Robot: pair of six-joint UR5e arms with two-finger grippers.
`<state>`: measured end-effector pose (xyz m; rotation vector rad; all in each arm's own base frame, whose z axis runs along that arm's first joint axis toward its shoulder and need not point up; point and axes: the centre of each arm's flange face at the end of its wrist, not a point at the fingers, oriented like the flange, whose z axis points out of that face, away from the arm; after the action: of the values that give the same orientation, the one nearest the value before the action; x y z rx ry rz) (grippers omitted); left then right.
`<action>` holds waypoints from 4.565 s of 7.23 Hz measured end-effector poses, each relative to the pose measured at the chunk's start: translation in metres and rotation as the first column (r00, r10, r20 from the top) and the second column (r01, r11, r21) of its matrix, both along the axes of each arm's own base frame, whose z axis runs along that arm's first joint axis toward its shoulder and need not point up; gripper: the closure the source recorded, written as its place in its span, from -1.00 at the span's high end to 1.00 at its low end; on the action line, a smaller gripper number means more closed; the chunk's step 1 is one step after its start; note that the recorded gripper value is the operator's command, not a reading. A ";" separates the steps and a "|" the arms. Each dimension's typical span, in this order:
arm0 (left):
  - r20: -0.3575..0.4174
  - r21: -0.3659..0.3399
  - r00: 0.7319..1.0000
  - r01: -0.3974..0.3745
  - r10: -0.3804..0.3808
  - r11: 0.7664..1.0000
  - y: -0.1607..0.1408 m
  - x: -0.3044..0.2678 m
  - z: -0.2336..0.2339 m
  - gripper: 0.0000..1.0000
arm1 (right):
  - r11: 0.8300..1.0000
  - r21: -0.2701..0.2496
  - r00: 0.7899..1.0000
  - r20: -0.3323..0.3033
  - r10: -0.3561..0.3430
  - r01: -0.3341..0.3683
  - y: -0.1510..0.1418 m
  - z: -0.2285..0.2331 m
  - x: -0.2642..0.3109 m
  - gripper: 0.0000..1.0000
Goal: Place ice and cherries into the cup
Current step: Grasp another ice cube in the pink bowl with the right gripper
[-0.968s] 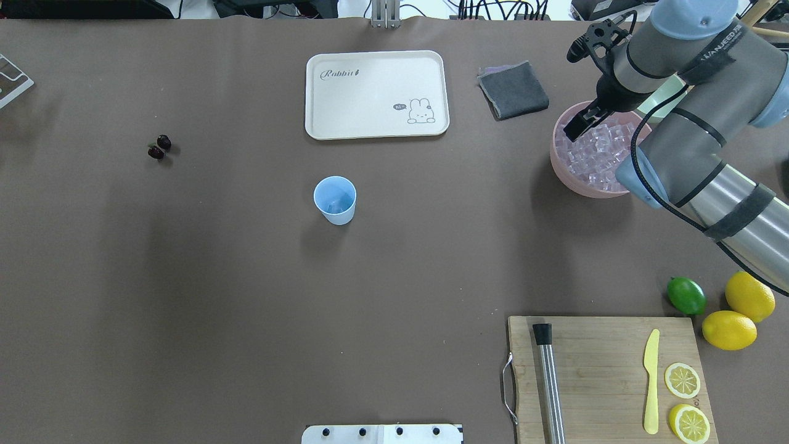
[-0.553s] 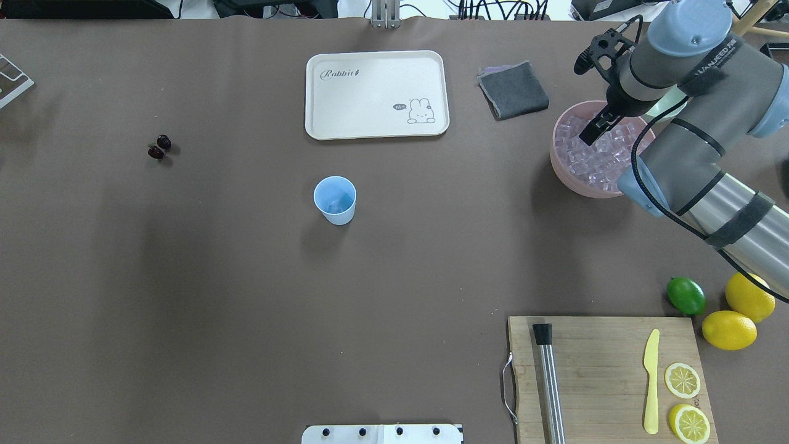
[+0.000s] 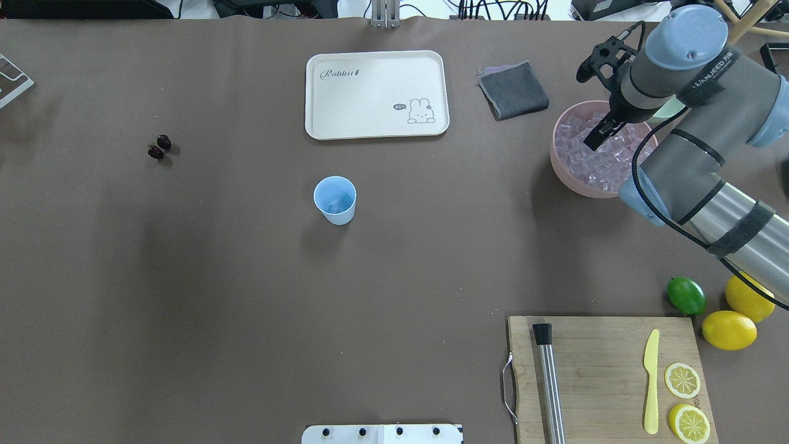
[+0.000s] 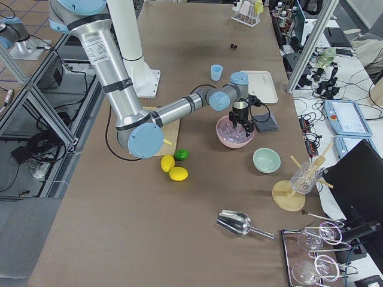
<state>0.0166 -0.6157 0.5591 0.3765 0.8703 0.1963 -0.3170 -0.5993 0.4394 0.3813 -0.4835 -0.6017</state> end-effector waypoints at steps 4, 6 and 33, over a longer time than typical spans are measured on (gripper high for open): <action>0.001 -0.005 1.000 -0.001 0.001 1.000 0.000 0.000 0.005 0.95 | 1.000 -0.001 1.000 -0.007 -0.022 0.022 0.009 0.010 -0.013 0.96; -0.001 0.000 1.000 -0.001 0.001 1.000 0.001 0.000 0.006 0.95 | 1.000 0.001 1.000 -0.010 -0.024 0.024 0.009 0.010 -0.014 0.77; 0.005 0.003 1.000 0.001 -0.001 1.000 0.000 0.000 0.011 0.95 | 0.946 -0.236 0.883 0.365 0.296 -0.220 0.096 -0.358 -0.290 0.54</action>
<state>0.0171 -0.6160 0.5706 0.3791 0.8647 0.1973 -0.6073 -0.5035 0.0811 0.3808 -0.8575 -0.2093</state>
